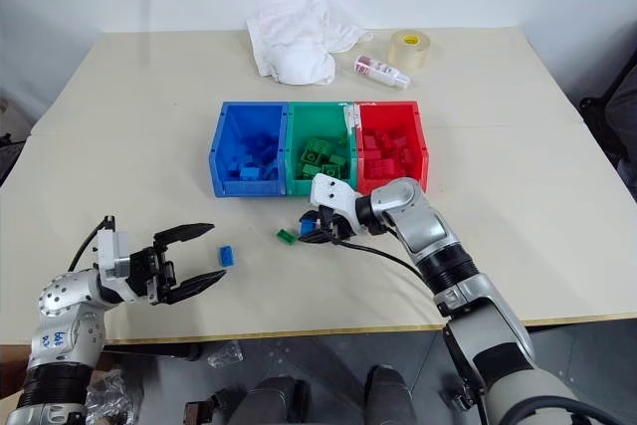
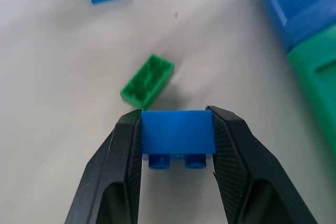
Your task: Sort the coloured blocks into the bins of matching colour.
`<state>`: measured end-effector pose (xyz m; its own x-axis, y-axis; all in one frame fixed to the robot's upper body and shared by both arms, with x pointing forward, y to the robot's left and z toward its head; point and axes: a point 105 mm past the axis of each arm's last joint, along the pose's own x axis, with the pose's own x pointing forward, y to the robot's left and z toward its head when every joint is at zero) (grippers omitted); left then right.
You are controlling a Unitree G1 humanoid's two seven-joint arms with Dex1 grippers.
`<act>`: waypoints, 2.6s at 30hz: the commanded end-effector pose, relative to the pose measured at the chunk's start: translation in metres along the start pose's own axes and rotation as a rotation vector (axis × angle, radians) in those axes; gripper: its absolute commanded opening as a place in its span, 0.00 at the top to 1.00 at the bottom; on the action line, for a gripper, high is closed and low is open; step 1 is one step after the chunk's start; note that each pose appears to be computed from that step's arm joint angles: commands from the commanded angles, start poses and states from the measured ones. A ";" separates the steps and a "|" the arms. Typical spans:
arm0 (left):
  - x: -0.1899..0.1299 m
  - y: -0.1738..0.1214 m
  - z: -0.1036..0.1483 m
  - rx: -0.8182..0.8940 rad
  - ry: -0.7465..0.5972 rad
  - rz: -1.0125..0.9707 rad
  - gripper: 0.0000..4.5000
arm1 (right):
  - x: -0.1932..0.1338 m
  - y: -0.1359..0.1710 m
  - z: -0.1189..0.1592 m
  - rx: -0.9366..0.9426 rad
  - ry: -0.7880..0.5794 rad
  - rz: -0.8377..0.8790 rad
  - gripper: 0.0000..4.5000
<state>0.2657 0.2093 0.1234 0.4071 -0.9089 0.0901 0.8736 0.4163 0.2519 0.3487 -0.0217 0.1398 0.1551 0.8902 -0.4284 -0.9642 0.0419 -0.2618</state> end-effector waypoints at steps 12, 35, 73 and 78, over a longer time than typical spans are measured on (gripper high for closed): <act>-0.003 -0.001 0.007 0.039 -0.015 0.020 0.00 | 0.016 -0.072 0.117 -0.125 -0.300 -0.282 0.68; -0.004 0.003 0.004 0.030 -0.014 -0.009 0.00 | -0.050 -0.010 0.062 -0.172 -0.328 -0.044 0.01; -0.008 0.003 0.011 0.049 -0.005 -0.016 0.00 | 0.025 0.010 0.009 0.011 -0.084 -0.044 0.01; -0.011 -0.001 0.011 0.044 0.000 0.006 0.00 | 0.033 0.012 0.001 -0.024 -0.051 -0.022 0.22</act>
<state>0.2599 0.2151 0.1239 0.4017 -0.9136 0.0626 0.8749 0.4031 0.2684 0.3440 0.0055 0.1150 0.1749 0.9003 -0.3987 -0.9646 0.0755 -0.2526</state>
